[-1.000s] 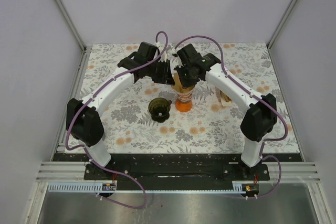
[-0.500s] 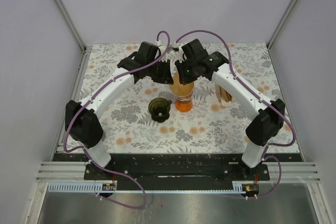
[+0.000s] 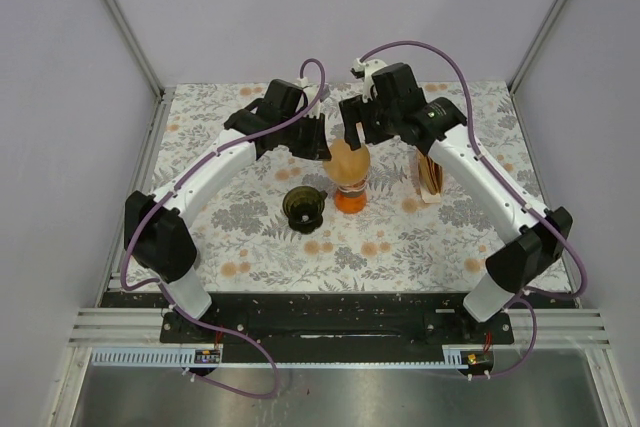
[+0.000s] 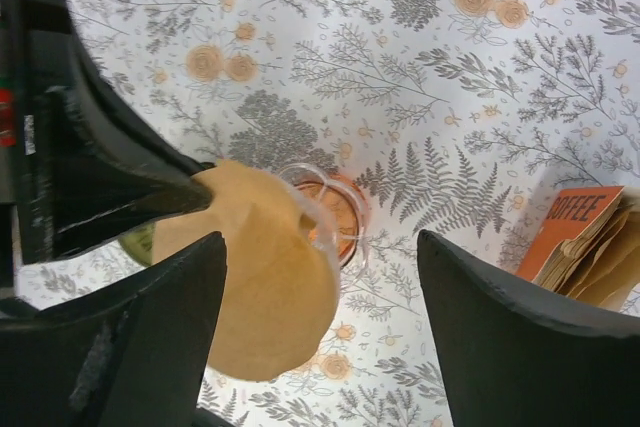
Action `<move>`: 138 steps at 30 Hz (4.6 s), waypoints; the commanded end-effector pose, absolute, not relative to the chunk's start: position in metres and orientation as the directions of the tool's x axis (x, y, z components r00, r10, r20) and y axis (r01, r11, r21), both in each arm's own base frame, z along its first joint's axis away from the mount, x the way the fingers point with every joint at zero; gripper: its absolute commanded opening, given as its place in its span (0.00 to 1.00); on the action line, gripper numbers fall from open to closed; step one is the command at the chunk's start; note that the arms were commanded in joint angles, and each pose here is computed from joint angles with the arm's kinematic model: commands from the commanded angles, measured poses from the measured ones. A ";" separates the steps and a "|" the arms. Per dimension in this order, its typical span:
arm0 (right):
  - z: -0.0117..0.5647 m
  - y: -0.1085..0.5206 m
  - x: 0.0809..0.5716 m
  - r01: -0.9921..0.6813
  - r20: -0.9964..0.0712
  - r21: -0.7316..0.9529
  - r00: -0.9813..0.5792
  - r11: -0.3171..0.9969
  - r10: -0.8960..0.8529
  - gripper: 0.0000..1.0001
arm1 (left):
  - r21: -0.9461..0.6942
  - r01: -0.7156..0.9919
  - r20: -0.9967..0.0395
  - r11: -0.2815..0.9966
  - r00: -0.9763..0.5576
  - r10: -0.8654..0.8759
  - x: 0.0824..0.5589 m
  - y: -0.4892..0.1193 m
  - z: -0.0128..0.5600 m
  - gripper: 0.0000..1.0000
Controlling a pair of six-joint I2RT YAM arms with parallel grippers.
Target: Place the coffee filter in the dripper
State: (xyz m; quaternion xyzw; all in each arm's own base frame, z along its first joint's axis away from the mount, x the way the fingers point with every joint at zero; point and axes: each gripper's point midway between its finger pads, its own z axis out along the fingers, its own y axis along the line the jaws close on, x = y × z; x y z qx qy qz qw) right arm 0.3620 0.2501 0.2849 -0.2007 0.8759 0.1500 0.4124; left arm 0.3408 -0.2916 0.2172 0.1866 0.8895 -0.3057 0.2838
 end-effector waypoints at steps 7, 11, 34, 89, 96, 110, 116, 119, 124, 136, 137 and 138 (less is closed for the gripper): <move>0.240 0.251 0.387 -0.514 -0.734 0.100 -0.616 0.852 -0.286 0.81 | -0.419 0.533 -0.663 0.735 -0.733 0.154 0.343 -0.294 0.238 0.10; 0.228 0.256 0.385 -0.539 -0.715 0.151 -0.639 0.829 -0.285 0.65 | -0.416 0.534 -0.666 0.736 -0.730 0.153 0.344 -0.294 0.239 0.10; 0.201 0.250 0.377 -0.611 -0.707 0.153 -0.617 0.777 -0.346 0.30 | -0.427 0.546 -0.669 0.721 -0.727 0.155 0.342 -0.297 0.243 0.09; 0.171 0.254 0.366 -0.637 -0.665 0.193 -0.644 0.747 -0.377 0.00 | -0.400 0.568 -0.693 0.719 -0.701 0.169 0.342 -0.298 0.250 0.20; 0.168 0.250 0.366 -0.628 -0.659 0.181 -0.649 0.757 -0.380 0.11 | -0.380 0.585 -0.713 0.716 -0.679 0.176 0.342 -0.295 0.259 0.37; 0.186 0.247 0.366 -0.634 -0.685 0.172 -0.627 0.754 -0.371 0.50 | -0.367 0.603 -0.730 0.708 -0.659 0.183 0.341 -0.295 0.270 0.48; 0.208 0.249 0.367 -0.640 -0.717 0.167 -0.601 0.750 -0.354 0.63 | -0.358 0.610 -0.738 0.707 -0.649 0.187 0.342 -0.293 0.275 0.56; 0.216 0.247 0.367 -0.642 -0.730 0.157 -0.587 0.751 -0.350 0.66 | -0.349 0.616 -0.746 0.706 -0.639 0.189 0.342 -0.293 0.279 0.61; 0.221 0.242 0.368 -0.633 -0.736 0.132 -0.578 0.763 -0.352 0.69 | -0.336 0.624 -0.754 0.705 -0.627 0.196 0.342 -0.291 0.282 0.64; 0.251 0.242 0.367 -0.642 -0.776 0.125 -0.538 0.757 -0.328 0.72 | -0.320 0.628 -0.765 0.710 -0.613 0.198 0.345 -0.284 0.292 0.70; 0.255 0.243 0.366 -0.643 -0.782 0.126 -0.533 0.756 -0.323 0.73 | -0.318 0.626 -0.769 0.712 -0.609 0.192 0.346 -0.281 0.295 0.71; 0.260 0.243 0.365 -0.643 -0.788 0.127 -0.528 0.755 -0.317 0.73 | -0.316 0.623 -0.772 0.716 -0.607 0.187 0.347 -0.277 0.297 0.73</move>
